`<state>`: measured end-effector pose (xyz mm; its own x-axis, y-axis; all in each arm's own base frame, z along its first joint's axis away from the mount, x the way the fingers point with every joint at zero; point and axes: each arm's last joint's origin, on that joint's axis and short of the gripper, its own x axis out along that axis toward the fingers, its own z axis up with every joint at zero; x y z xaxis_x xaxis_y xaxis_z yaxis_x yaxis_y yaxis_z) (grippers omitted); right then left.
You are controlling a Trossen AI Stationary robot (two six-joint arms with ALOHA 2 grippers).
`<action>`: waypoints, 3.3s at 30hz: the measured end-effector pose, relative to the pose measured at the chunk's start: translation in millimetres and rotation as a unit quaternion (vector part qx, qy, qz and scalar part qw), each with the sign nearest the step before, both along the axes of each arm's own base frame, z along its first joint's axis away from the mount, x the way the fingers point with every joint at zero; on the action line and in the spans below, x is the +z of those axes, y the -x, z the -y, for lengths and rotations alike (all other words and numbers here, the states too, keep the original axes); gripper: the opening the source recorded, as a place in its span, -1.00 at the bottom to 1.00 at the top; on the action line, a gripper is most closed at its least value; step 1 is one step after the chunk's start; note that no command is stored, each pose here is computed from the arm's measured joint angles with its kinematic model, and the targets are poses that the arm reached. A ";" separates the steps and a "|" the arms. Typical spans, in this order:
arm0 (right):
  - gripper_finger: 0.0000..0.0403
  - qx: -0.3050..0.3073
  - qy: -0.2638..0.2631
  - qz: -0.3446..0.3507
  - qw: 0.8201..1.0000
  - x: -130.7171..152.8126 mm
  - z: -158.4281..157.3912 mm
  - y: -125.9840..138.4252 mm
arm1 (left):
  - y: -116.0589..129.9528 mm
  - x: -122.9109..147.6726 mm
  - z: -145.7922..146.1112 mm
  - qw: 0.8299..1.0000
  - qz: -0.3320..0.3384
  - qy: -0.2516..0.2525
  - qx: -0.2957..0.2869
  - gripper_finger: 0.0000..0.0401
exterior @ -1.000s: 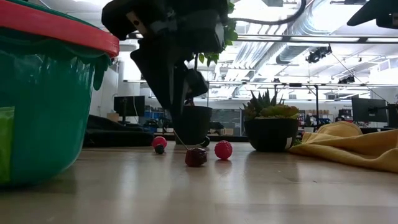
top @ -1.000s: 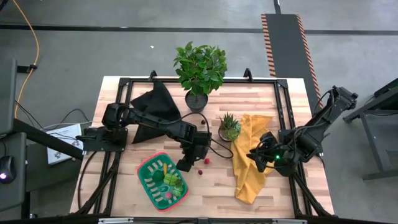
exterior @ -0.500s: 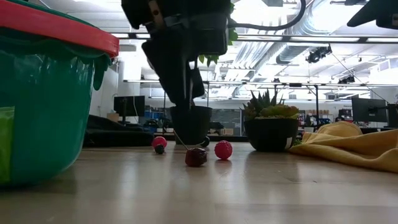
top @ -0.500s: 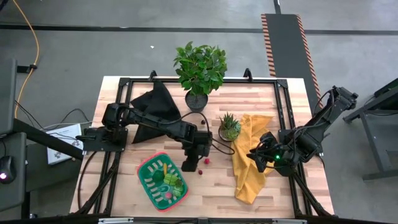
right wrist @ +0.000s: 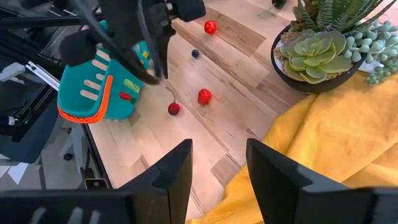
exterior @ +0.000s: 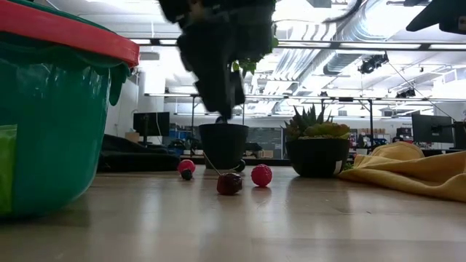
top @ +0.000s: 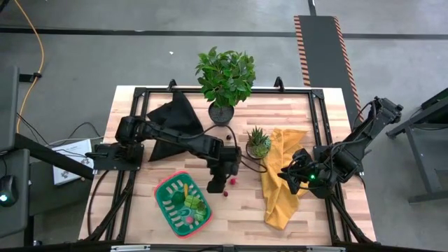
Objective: Pick and placing Produce into tupperware
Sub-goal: Put the bottom red cherry into the blue basket
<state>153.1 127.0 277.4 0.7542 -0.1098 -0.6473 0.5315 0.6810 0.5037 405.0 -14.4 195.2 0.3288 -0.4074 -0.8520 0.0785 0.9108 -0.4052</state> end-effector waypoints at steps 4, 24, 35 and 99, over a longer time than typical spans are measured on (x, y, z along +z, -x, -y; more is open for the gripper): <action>-0.29 0.002 0.001 -0.001 1.000 0.1 0.0 0.7 | -7.6 14.6 -0.8 1.000 0.027 -0.009 0.002 -0.51; -0.29 -0.008 0.007 0.043 0.999 14.0 9.1 27.7 | -18.8 -0.3 0.1 1.000 -0.006 -0.010 -0.017 -0.51; -0.29 -0.006 0.011 0.043 0.999 14.0 9.3 27.8 | -16.3 -18.5 8.5 0.994 -0.072 -0.037 -0.074 -0.51; -0.29 -0.007 0.040 0.044 0.998 13.4 11.3 28.5 | -19.7 -38.4 13.7 0.991 -0.086 -0.044 -0.096 -0.51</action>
<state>124.6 115.7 290.8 0.8057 -0.1704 -0.5673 0.4979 0.7137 0.4926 424.7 -28.2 156.8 0.0998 -0.3695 -0.9239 0.1897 0.9185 -0.3468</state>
